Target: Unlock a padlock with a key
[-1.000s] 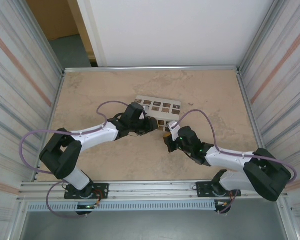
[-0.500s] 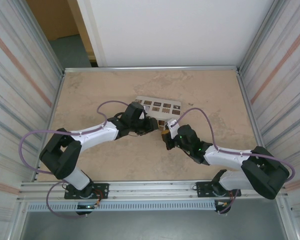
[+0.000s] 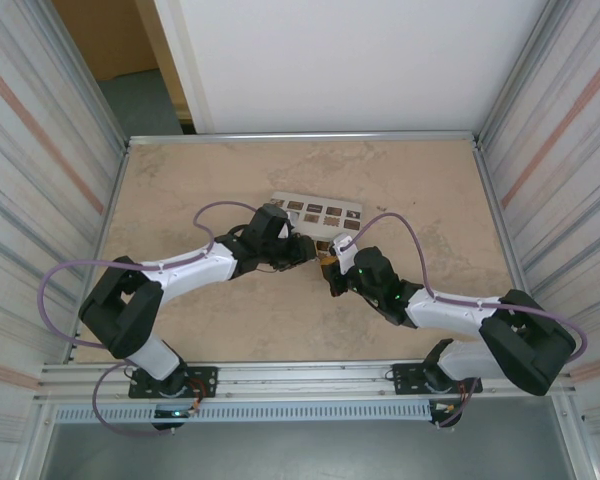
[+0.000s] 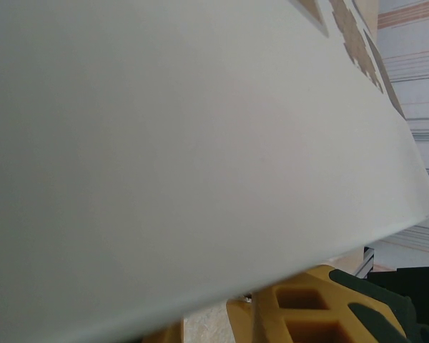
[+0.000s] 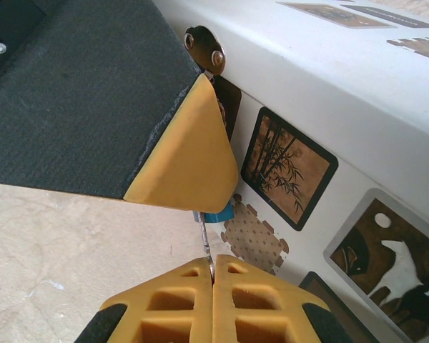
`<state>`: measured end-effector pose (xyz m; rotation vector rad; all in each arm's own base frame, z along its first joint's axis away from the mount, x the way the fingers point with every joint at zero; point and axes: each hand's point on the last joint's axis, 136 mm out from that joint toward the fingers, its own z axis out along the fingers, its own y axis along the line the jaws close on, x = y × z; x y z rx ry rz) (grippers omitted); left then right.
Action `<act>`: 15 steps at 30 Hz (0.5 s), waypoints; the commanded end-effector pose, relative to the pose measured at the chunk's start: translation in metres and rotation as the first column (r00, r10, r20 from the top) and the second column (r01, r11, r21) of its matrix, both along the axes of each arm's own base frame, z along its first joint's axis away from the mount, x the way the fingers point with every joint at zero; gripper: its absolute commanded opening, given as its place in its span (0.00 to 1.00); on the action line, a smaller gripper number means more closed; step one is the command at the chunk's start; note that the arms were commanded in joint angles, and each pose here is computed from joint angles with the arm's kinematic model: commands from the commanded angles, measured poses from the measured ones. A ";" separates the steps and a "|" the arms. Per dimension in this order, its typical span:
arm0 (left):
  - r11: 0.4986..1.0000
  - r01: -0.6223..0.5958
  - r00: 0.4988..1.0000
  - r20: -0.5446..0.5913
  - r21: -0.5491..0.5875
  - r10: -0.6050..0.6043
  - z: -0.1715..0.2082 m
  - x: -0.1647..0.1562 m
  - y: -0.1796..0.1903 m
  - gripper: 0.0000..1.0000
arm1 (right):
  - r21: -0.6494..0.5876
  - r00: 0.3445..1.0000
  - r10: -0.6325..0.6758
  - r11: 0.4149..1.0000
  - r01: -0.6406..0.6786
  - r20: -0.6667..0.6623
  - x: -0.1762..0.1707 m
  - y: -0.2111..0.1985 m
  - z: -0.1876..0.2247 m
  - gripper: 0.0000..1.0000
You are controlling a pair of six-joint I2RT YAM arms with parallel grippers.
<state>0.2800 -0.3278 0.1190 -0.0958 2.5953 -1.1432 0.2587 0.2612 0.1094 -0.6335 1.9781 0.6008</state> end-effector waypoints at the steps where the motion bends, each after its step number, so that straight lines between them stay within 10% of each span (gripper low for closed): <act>1: 0.995 0.034 0.997 0.075 -0.091 -0.027 0.043 0.003 -0.010 0.07 | -0.008 1.000 -0.021 1.000 0.021 0.022 0.007 -0.003 0.004 0.00; 15: 0.996 0.028 0.996 0.081 -0.087 -0.021 0.045 0.004 -0.008 0.08 | -0.045 0.999 -0.031 0.999 0.031 -0.007 -0.002 -0.014 -0.012 0.00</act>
